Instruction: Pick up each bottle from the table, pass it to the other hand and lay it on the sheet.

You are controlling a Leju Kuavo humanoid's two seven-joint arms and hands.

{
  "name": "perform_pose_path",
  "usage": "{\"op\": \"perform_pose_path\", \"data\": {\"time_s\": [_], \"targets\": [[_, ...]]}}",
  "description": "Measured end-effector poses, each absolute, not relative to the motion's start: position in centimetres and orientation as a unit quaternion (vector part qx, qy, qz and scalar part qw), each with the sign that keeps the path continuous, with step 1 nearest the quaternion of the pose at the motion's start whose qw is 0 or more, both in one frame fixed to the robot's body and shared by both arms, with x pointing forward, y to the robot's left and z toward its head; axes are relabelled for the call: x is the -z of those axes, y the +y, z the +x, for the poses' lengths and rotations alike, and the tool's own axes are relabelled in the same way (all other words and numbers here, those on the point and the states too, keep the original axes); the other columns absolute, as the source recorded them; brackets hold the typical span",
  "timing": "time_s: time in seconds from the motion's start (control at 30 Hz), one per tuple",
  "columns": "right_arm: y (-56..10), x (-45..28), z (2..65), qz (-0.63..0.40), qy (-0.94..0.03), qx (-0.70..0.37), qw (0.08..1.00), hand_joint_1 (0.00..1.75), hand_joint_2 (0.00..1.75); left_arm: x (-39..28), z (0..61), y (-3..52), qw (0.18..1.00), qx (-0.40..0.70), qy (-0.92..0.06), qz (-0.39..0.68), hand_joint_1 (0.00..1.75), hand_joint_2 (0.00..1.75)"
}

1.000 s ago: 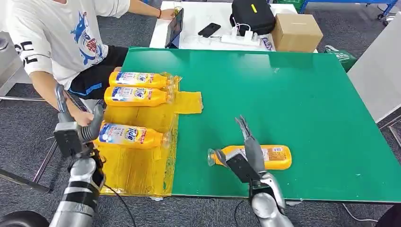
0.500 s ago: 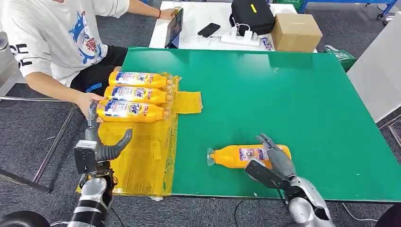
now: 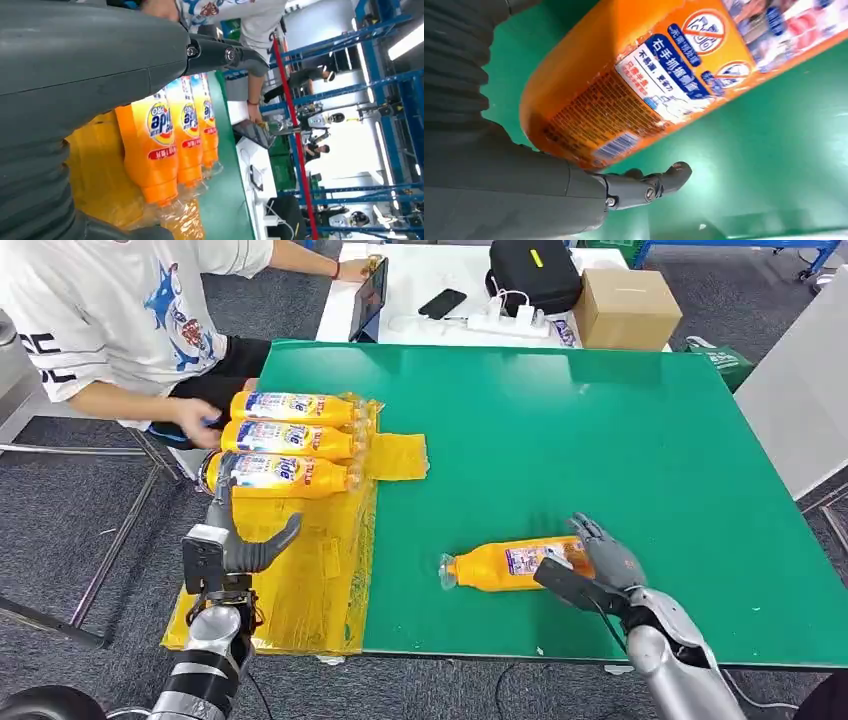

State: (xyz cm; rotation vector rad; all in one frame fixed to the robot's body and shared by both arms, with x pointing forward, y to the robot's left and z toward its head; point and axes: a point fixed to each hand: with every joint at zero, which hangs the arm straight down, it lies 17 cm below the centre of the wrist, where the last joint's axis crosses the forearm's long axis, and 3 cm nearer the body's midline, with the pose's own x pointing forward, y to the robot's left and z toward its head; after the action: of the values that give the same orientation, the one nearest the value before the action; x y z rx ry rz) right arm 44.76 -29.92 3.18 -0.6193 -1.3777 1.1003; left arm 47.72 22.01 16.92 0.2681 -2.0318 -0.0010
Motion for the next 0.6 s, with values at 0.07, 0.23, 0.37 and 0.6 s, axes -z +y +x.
{"op": "perform_pose_path", "data": {"time_s": [0.07,0.23,0.37,0.6], "targets": [[-30.0,-2.9,45.2,-0.266,-0.589,-0.475,0.597,0.0,1.75,-16.7,47.8,21.9,0.522,0.001,-0.846,0.11,0.0,1.75],[-29.6,-1.9,46.4,-0.231,-0.58,-0.483,0.614,0.0,1.75,-16.2,48.4,21.5,0.532,0.0,-0.841,0.097,0.0,1.75],[-30.0,-1.2,46.8,-0.227,-0.569,-0.487,0.622,0.0,1.75,-15.8,48.7,21.1,0.538,0.001,-0.838,0.093,0.0,1.75],[-29.7,-0.5,47.2,-0.216,-0.565,-0.488,0.63,0.0,1.75,-15.5,49.0,20.8,0.544,0.002,-0.835,0.086,0.0,1.75]]}}
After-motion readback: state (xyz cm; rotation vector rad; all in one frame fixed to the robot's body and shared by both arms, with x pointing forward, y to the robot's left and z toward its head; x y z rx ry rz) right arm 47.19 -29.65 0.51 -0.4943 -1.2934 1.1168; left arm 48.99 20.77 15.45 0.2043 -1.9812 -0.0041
